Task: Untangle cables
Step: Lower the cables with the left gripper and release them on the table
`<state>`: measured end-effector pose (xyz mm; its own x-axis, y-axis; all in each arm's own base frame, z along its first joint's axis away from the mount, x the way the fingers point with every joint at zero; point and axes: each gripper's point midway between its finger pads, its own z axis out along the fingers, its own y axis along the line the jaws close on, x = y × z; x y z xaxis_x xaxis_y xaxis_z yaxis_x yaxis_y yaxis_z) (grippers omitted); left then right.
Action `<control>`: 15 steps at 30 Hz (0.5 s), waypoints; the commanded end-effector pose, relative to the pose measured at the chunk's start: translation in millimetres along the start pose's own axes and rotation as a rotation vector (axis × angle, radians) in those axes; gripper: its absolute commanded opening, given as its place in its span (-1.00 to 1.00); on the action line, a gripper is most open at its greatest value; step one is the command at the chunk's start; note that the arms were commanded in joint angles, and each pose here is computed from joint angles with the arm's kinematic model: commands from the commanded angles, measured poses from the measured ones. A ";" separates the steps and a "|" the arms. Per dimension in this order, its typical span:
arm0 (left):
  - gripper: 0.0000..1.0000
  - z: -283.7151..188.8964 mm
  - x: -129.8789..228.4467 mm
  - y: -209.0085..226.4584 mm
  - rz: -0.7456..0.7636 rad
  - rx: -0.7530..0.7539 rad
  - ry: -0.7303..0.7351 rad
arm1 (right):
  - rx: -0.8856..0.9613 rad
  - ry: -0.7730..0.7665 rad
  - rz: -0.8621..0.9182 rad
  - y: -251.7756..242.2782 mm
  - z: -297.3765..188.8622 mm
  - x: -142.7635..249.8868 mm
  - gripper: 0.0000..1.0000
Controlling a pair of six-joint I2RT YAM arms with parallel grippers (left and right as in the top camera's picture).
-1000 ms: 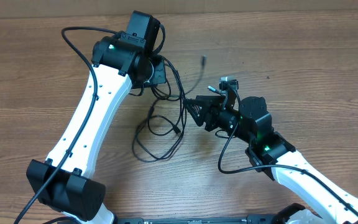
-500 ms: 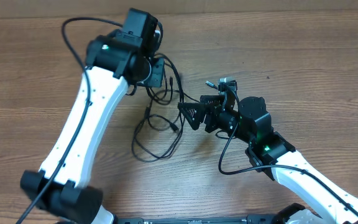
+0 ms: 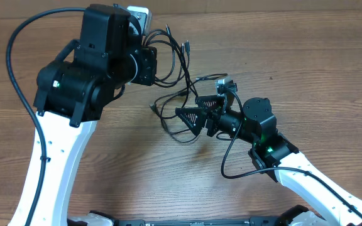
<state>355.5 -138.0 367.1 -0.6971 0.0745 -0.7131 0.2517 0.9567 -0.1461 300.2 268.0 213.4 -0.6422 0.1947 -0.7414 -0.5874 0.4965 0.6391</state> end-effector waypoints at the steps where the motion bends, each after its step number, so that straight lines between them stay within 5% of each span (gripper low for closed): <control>1: -0.92 -51.1 -25.1 35.4 0.005 -0.204 -0.173 | -0.004 0.006 -0.003 0.5 -1.8 2.4 1.00; 7: -0.92 -122.2 -36.0 110.3 -0.080 -0.690 -0.330 | 0.003 0.010 0.001 -0.9 -1.8 3.5 1.00; 15: -0.92 -164.5 -35.2 143.2 -0.121 -0.982 -0.391 | 0.003 0.010 0.001 -1.0 -1.8 3.6 1.00</control>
<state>323.1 10.7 457.2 -0.4454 0.0360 -0.8946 -0.4026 0.8844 0.2360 299.6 267.6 210.0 -0.6519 0.1890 -0.7344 -0.5788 0.5018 0.6429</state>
